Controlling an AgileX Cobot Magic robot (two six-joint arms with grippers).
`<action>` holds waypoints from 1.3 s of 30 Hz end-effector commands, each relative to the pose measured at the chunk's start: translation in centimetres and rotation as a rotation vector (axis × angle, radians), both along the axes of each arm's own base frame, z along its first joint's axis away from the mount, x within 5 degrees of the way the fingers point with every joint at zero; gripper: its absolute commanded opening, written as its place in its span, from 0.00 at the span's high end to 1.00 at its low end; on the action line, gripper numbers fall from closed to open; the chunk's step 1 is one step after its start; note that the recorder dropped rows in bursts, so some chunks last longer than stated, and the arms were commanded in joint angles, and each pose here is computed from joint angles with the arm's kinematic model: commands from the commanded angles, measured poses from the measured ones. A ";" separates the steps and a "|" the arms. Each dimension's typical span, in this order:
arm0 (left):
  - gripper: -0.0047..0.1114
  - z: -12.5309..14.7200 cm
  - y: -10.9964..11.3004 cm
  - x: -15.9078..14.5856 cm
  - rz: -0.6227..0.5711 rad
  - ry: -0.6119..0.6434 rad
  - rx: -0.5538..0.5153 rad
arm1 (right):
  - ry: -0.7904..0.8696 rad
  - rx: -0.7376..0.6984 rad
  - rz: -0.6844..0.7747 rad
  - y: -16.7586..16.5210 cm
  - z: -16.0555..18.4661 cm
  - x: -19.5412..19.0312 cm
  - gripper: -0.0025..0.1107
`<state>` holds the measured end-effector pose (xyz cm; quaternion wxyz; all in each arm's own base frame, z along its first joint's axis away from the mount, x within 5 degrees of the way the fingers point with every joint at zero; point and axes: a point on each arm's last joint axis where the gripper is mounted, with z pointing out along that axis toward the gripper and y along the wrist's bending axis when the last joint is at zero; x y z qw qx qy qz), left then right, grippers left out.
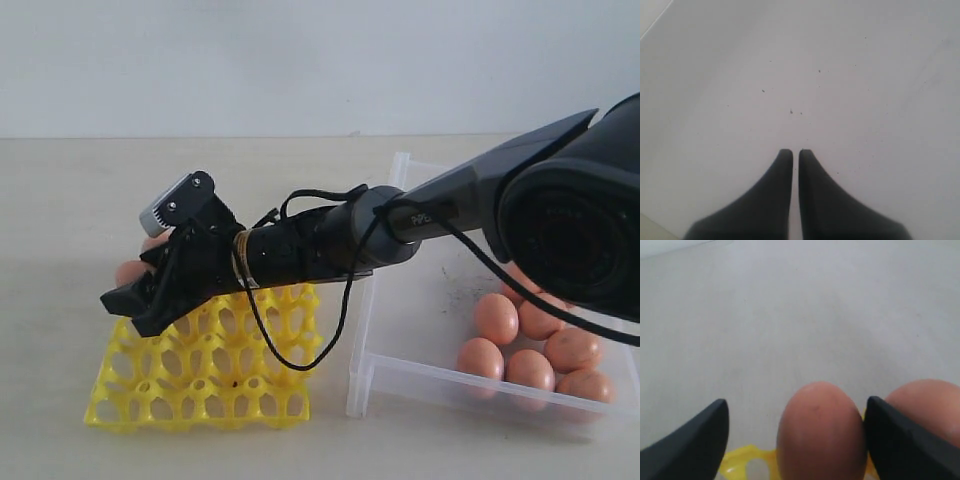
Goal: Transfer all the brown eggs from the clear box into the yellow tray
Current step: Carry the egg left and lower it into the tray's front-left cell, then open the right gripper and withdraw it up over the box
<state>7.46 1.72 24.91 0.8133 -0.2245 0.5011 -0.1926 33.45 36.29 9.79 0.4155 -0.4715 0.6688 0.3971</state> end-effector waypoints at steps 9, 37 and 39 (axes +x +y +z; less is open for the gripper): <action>0.92 -0.1 0.0 0.0 0.004 0.004 0.002 | 0.030 0.160 -0.013 -1.9 2.0 1.8 0.36; 0.92 -0.2 0.0 0.0 0.002 0.007 0.002 | -0.740 0.129 -0.255 -12.4 4.5 -3.8 0.98; 0.92 -0.2 0.0 0.0 0.002 0.007 0.002 | -0.744 0.076 -0.398 -14.0 4.8 -4.0 0.98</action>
